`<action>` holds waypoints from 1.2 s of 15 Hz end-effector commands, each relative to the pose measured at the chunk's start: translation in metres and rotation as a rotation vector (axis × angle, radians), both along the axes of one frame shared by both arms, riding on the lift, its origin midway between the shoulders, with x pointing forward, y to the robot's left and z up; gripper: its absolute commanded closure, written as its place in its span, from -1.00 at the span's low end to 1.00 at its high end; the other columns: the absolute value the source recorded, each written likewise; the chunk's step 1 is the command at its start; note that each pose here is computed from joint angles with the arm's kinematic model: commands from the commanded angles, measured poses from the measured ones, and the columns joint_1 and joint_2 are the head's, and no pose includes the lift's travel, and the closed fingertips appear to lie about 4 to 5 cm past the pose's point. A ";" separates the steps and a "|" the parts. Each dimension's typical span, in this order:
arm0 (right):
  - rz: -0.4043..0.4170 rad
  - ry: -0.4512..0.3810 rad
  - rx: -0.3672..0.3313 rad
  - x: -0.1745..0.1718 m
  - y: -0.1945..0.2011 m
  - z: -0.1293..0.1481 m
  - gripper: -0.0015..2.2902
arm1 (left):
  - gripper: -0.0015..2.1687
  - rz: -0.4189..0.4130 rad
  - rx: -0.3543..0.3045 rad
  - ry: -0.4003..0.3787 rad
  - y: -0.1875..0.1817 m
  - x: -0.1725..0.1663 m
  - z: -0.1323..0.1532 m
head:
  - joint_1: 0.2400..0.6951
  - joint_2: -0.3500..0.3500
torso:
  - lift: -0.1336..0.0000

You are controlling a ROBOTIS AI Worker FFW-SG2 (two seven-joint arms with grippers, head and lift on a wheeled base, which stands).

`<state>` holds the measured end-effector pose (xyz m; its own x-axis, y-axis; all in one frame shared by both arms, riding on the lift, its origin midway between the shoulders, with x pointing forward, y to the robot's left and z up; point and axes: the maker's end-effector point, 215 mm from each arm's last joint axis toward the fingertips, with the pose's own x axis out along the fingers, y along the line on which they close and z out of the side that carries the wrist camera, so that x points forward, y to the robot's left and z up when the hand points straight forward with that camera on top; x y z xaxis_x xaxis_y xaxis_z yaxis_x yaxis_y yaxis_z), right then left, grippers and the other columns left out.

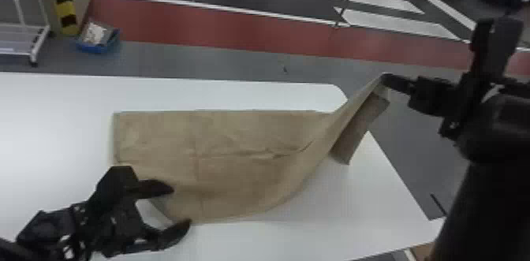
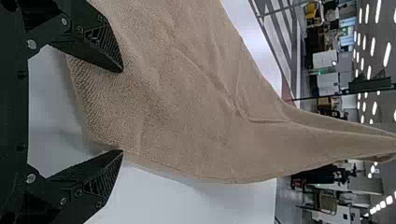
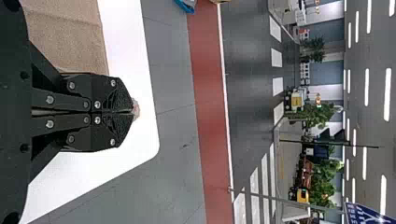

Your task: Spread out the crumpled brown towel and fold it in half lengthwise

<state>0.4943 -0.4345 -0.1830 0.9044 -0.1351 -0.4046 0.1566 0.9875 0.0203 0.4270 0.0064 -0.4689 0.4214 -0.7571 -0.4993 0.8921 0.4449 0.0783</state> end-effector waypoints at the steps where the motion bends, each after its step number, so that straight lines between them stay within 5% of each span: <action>1: -0.006 -0.003 0.002 -0.001 -0.003 0.001 0.06 | -0.56 0.012 0.029 -0.005 0.016 0.005 -0.004 | 1.00 -1.00 | -0.86; 4: -0.015 -0.004 0.009 -0.003 -0.009 0.000 0.05 | -0.02 0.042 0.012 -0.012 0.036 0.017 0.008 | 1.00 -1.00 | -0.86; 8: -0.027 0.022 0.019 -0.013 -0.017 -0.016 0.05 | 0.03 0.032 -0.084 -0.008 0.062 0.018 0.046 | 1.00 -1.00 | -0.86; 13: 0.002 0.032 0.009 -0.052 -0.010 -0.027 0.06 | 0.03 0.055 -0.222 -0.078 0.141 0.010 0.119 | 1.00 -1.00 | -0.86; 16: 0.054 0.024 0.031 -0.085 0.012 -0.031 0.06 | 0.03 -0.072 -0.224 -0.087 0.177 -0.010 0.164 | 1.00 -1.00 | -0.86; 18: 0.045 0.032 0.034 -0.089 0.010 -0.035 0.05 | 0.03 -0.069 -0.216 -0.084 0.170 0.014 0.187 | 1.00 -0.96 | -0.86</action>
<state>0.4092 -0.4237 -0.2159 0.8978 -0.0764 -0.4338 0.1081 0.9929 0.0488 0.4201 0.1786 -0.2989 0.3773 -0.8817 -0.2833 0.9245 0.3768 0.0586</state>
